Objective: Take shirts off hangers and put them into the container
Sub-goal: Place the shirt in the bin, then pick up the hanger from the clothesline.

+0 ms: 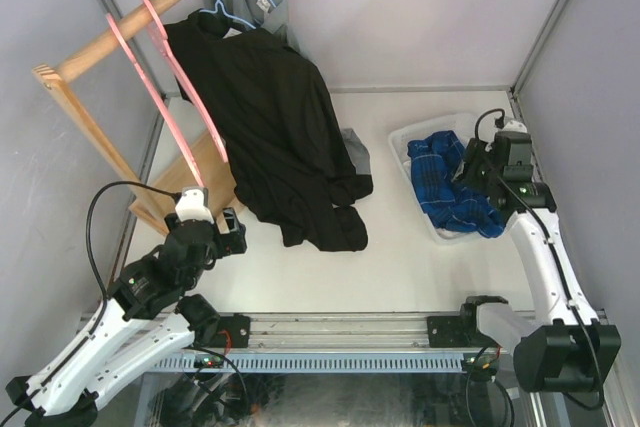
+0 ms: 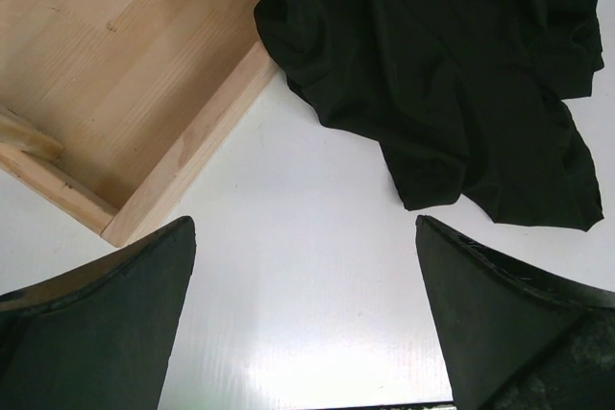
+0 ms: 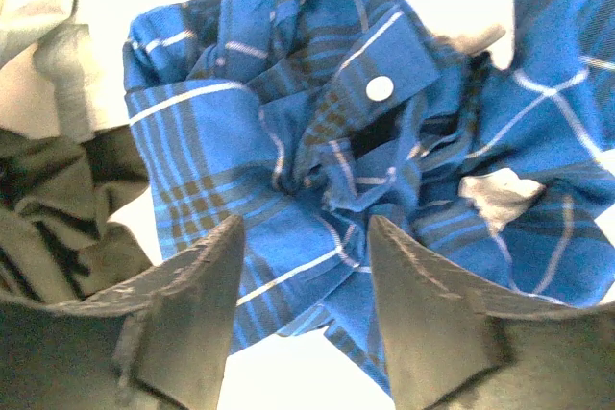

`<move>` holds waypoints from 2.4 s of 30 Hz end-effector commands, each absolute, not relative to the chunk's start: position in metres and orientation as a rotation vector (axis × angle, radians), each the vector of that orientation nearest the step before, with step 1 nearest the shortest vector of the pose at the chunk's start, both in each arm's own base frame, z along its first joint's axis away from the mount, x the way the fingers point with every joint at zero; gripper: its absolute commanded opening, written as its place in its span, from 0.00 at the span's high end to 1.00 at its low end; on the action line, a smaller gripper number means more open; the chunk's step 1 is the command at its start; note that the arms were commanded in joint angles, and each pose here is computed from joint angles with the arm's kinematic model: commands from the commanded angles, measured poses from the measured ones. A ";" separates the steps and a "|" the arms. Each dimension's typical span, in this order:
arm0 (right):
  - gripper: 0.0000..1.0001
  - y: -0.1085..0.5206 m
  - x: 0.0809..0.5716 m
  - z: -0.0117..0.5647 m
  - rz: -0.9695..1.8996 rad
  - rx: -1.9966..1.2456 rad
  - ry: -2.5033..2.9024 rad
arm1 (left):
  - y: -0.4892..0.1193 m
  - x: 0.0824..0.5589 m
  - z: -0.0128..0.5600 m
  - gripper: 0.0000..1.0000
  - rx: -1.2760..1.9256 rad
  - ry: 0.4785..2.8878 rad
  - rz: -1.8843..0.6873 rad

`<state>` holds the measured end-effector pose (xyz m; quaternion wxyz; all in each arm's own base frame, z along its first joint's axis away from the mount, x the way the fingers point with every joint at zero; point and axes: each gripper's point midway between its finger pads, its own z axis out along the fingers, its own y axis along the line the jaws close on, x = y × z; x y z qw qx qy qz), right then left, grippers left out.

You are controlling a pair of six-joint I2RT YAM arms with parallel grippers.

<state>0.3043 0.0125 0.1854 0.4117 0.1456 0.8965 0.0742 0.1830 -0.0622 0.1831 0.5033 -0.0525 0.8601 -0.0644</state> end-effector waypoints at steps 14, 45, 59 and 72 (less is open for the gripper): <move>0.38 -0.133 0.355 0.159 -0.074 0.938 2.212 | -0.061 0.186 0.209 0.01 -0.158 1.992 -0.204; 1.00 -0.006 0.360 0.090 0.259 0.455 2.597 | -0.060 0.186 0.212 0.00 -0.158 1.974 -0.221; 0.70 -0.030 0.368 0.179 0.140 0.470 2.328 | -0.061 0.186 0.210 0.00 -0.153 1.983 -0.213; 0.46 0.089 0.356 0.366 0.745 -0.024 1.737 | -0.063 0.187 0.209 0.01 -0.141 1.985 -0.216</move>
